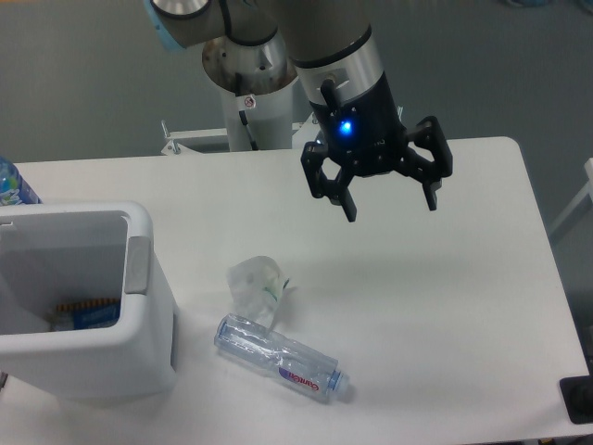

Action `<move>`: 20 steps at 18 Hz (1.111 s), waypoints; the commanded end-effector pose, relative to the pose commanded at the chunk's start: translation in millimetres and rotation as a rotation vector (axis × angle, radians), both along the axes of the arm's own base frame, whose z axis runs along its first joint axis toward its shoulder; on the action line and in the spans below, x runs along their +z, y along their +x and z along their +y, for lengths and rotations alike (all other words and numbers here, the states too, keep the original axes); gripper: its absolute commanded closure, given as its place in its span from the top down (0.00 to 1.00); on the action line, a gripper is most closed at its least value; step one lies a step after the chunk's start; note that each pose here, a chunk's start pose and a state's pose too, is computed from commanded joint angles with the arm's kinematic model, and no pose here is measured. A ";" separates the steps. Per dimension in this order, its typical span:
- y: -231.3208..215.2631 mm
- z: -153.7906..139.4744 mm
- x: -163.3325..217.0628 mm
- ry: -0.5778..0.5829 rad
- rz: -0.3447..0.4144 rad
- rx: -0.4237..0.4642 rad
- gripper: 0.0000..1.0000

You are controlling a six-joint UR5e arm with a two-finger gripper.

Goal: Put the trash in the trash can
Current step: 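Move the open gripper over the crumpled clear plastic cup and lower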

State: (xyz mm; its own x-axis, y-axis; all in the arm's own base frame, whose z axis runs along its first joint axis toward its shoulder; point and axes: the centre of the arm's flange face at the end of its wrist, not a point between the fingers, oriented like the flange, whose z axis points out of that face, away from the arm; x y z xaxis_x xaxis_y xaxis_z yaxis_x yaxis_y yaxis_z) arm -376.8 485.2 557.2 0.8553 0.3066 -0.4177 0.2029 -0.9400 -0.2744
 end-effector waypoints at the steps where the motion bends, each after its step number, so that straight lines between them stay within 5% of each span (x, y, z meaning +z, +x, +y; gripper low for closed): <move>1: 0.8 0.5 -1.0 -0.001 -0.003 0.000 1.00; 5: 5.6 1.6 -16.1 -0.009 -0.029 0.010 1.00; 9: 11.7 0.6 -44.1 0.034 -0.092 0.149 1.00; 13: 29.1 8.0 -75.4 0.009 -0.135 0.136 1.00; 20: 45.2 18.7 -115.5 0.017 -0.205 0.243 1.00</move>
State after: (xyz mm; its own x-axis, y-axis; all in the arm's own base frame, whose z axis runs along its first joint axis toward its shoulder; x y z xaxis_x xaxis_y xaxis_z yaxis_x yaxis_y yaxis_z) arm -331.6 503.9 441.7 0.8219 0.5177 -0.2376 0.4738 -0.8529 -0.2195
